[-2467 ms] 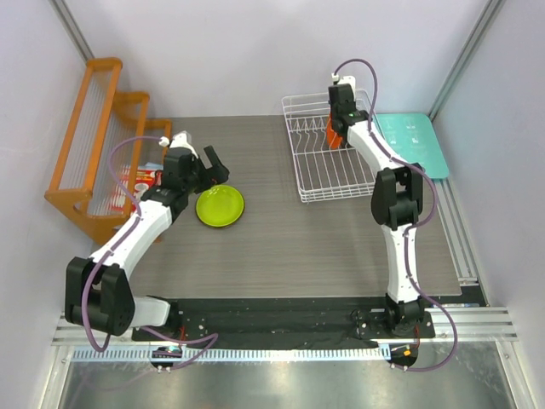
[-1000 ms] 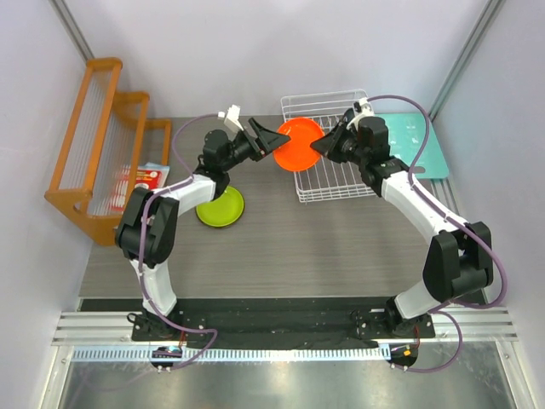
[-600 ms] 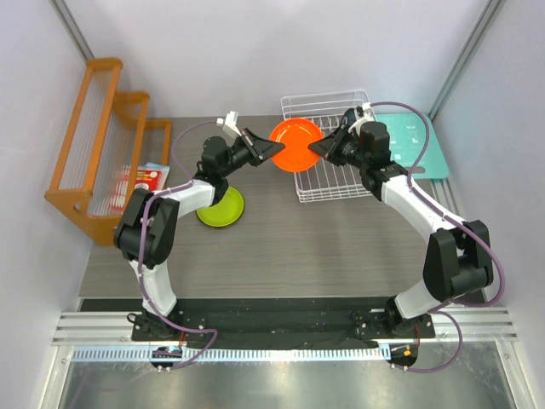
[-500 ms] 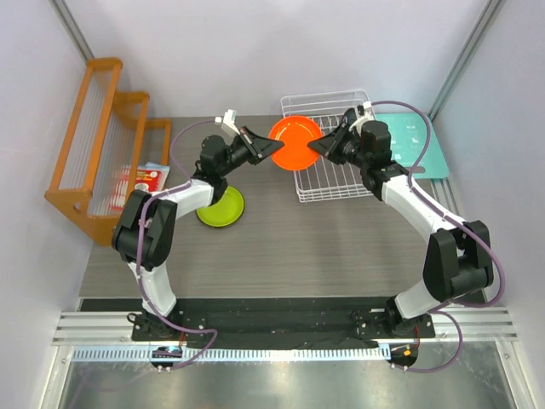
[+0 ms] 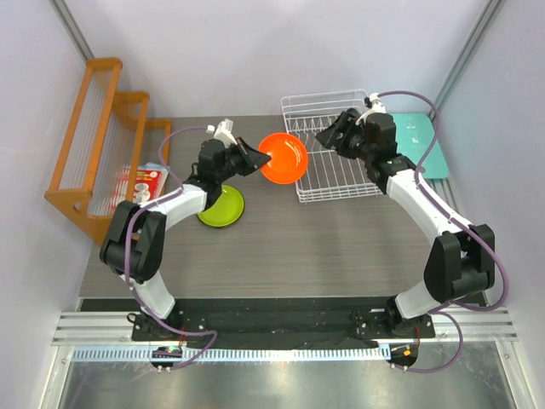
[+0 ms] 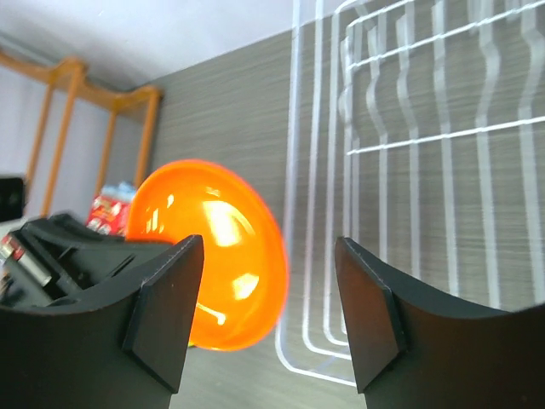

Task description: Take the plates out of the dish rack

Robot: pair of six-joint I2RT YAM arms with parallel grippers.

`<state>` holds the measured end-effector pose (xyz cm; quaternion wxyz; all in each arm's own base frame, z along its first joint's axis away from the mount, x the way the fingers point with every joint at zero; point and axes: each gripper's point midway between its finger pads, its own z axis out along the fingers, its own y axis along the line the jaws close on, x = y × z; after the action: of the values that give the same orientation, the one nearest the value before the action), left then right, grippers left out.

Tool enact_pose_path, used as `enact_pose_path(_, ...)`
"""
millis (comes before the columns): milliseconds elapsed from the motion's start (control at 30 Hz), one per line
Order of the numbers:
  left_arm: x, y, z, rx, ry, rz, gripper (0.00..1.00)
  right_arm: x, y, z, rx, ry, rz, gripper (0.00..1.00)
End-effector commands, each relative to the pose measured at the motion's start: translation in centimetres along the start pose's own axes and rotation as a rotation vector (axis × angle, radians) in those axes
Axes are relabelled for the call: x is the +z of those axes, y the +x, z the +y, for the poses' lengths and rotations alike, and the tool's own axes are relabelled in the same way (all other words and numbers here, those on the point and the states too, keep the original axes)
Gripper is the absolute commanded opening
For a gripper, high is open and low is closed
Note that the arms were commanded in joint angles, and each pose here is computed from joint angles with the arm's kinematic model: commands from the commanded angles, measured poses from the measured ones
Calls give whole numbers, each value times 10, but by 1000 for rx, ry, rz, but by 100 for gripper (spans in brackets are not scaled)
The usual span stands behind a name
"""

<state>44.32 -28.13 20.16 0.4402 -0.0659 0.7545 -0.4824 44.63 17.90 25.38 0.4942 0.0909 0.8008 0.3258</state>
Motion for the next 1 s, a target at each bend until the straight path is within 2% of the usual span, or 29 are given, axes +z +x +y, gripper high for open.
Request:
enact_pose_path(0,-35,-29,21,108,-147,-81,0,-22,-47,-1,-105,63,-120,69)
enact_pose_path(67,-51,-31,45,72,-220,-95,0,-22,-47,-6,-112,77,-116,69)
enact_pose_path(100,-60,-38,42,82,-230,-119,0,-22,-50,-8,-112,82,-121,69)
enact_pose_path(333,-116,-42,91,148,-498,-159,0,-13,-43,-20,-120,108,-86,69)
enact_pose_path(400,-123,-39,95,145,-507,-162,0,-12,-42,-22,-128,117,-86,69)
enact_pose_path(633,-157,-25,139,128,-713,-197,0,-4,-46,-33,-154,158,-71,69)
enact_pose_path(967,-173,-6,166,123,-793,-164,1,5,-34,-42,-146,169,-35,69)
